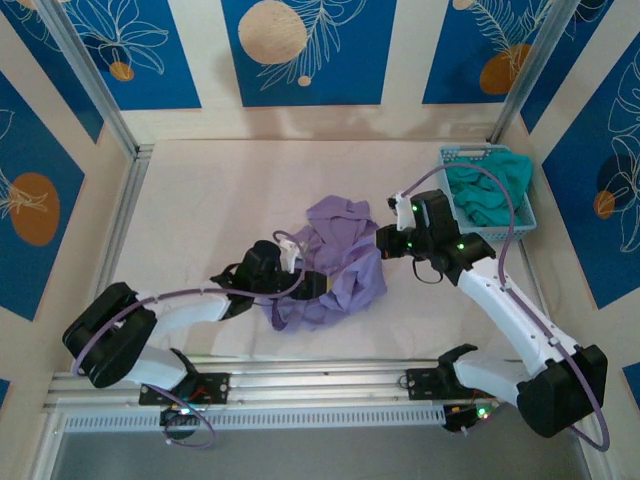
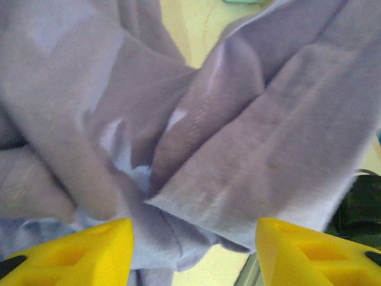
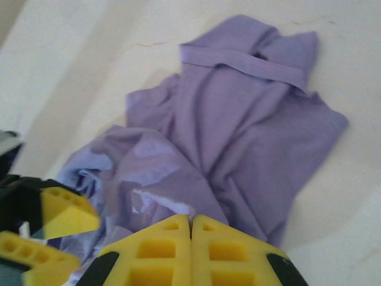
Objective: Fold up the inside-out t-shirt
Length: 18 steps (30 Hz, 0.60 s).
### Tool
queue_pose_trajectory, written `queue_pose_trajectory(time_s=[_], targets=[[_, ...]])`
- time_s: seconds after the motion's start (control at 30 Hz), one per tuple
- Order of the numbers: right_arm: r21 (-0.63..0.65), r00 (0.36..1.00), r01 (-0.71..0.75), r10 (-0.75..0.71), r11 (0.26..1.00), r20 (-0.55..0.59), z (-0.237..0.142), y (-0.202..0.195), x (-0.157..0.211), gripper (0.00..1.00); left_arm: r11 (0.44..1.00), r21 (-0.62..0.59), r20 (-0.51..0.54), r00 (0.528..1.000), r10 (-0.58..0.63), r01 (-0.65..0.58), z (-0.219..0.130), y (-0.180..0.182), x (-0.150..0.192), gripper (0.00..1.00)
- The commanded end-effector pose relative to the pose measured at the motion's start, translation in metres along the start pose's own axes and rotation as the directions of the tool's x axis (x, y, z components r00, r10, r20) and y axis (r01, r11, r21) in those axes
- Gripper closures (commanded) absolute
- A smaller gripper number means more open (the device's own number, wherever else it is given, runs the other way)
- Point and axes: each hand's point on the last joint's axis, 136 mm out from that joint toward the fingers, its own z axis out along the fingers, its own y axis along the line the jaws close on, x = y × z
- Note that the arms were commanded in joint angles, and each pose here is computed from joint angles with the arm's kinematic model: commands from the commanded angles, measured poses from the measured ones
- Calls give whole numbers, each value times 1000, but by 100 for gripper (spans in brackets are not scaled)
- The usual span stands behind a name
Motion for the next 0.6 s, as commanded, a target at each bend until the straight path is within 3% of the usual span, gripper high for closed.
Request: queue_pose_trajectory(time_s=[0.0, 0.23, 0.57], targets=[[101, 997, -64, 67, 993, -31, 4, -25, 10, 100, 997, 65, 14, 999, 32, -33, 6, -23, -11, 44], [85, 997, -78, 80, 993, -19, 6, -30, 9, 100, 999, -4, -17, 999, 43, -43, 17, -13, -9, 44], [67, 998, -67, 67, 995, 2, 1, -27, 8, 100, 999, 25, -67, 997, 48, -46, 42, -14, -8, 41]])
